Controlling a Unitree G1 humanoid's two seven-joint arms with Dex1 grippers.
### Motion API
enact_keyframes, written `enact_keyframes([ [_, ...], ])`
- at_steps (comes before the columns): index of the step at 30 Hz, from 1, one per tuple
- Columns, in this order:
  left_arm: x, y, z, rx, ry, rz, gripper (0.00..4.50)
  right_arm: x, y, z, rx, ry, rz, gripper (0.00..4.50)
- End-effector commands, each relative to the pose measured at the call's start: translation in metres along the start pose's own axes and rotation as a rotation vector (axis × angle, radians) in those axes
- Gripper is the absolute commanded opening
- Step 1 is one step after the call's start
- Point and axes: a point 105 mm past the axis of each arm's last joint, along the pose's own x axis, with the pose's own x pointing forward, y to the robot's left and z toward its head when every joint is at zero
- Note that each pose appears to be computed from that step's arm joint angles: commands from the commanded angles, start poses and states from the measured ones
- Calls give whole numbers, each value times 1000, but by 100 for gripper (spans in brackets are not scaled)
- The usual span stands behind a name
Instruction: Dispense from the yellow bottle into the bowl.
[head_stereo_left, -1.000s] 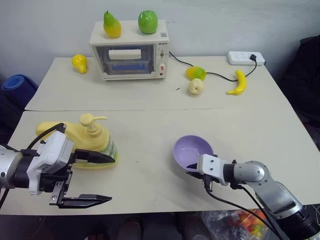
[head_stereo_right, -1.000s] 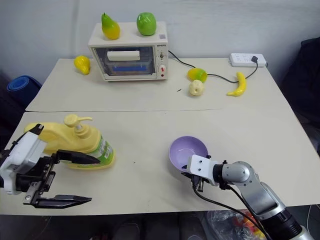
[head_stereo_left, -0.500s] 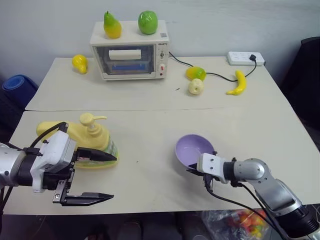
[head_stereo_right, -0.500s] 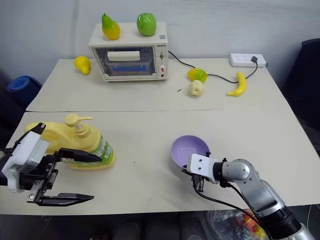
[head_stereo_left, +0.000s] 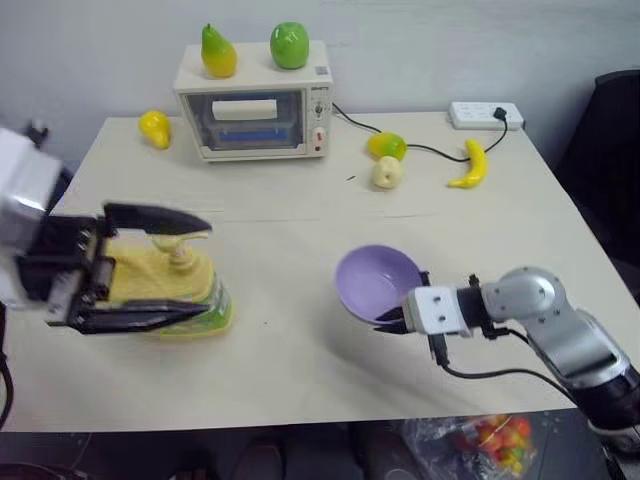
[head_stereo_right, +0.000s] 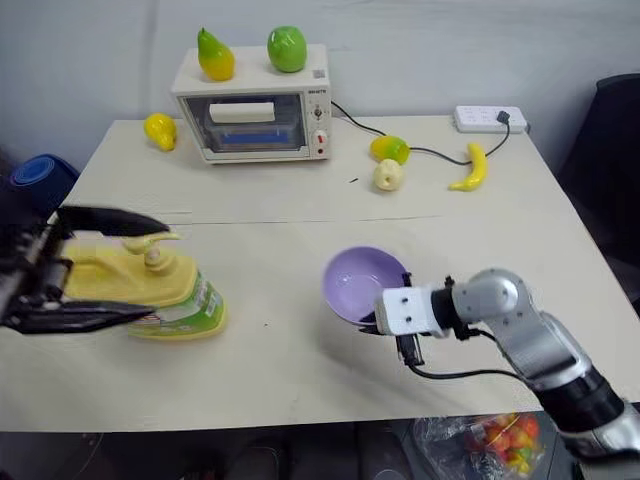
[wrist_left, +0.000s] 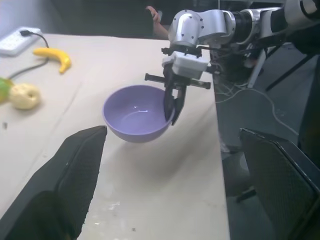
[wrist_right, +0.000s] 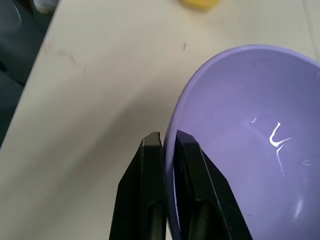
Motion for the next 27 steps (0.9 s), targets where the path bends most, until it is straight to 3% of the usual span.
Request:
enact_keyframes([
  [1, -16, 10, 6, 34, 46, 34, 450, -1, -12, 30, -33, -78, 74, 5],
  [11, -60, 42, -2, 33, 149, 150, 450, 21, -43, 93, -143, -206, 262, 5],
  [19, -68, 48, -4, 36, 164, 163, 450, 61, -53, 94, -242, -151, 326, 5],
  [27, -60, 43, -10, 45, 184, 139, 450, 80, -71, 104, -174, -88, 228, 5],
])
